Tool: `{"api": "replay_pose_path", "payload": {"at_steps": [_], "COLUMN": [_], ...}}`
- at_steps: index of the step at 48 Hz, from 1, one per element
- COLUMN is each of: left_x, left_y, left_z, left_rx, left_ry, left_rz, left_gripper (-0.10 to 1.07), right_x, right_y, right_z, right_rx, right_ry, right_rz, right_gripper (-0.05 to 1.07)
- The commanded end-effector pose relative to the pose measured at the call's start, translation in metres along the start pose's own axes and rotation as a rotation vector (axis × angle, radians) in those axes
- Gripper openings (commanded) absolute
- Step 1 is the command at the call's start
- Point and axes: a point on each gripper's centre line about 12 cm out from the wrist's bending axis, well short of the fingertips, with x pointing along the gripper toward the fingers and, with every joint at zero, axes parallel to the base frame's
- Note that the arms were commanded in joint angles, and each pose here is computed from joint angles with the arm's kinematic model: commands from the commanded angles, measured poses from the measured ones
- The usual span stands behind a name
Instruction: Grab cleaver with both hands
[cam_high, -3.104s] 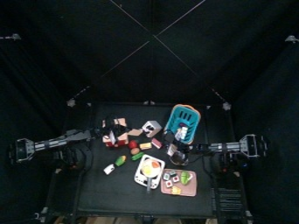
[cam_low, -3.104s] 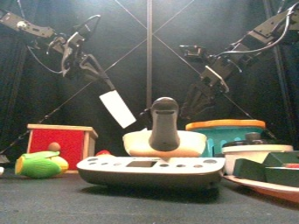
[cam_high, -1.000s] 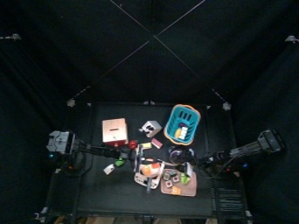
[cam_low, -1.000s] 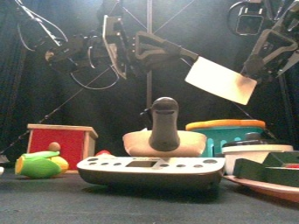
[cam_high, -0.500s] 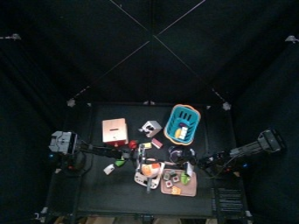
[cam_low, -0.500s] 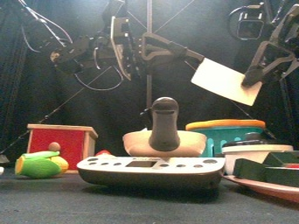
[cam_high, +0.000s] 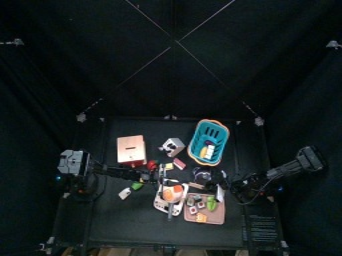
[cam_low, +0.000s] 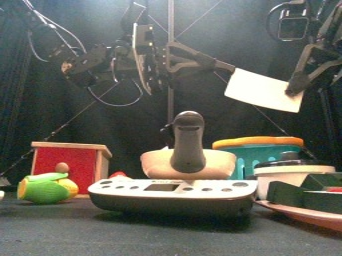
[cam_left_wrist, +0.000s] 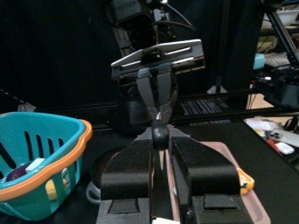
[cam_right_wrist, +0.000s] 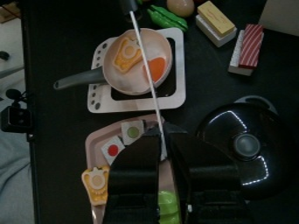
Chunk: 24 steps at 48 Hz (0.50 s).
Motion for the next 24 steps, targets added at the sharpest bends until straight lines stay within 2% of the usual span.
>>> {"api": "replay_pose_path", "payload": {"at_steps": [1,6,14,24], "left_x": [0.007,0.013,0.019,0.025], "left_y": [-0.001,-0.001,-0.013,-0.027], "left_z": [0.006,0.003,-0.008,-0.019], "left_rx": [-0.002,-0.005,-0.009,-0.012], "left_ry": [-0.025,-0.019,0.014,0.081], "left_rz": [0.002,0.002,-0.026,-0.057], "left_gripper": [0.44,0.44,0.44,0.44], "right_x": [-0.008,-0.011,-0.013,-0.018], "right_y": [0.006,0.012,0.019,0.017], "right_z": [0.015,0.012,-0.002,-0.012], "right_rx": [0.017,0.013,0.012,0.051], "right_ry": [-0.041,-0.032,0.025,0.098], "right_rz": [0.021,0.042,0.063,-0.008], "right_gripper": [0.42,0.41,0.41,0.41]}}
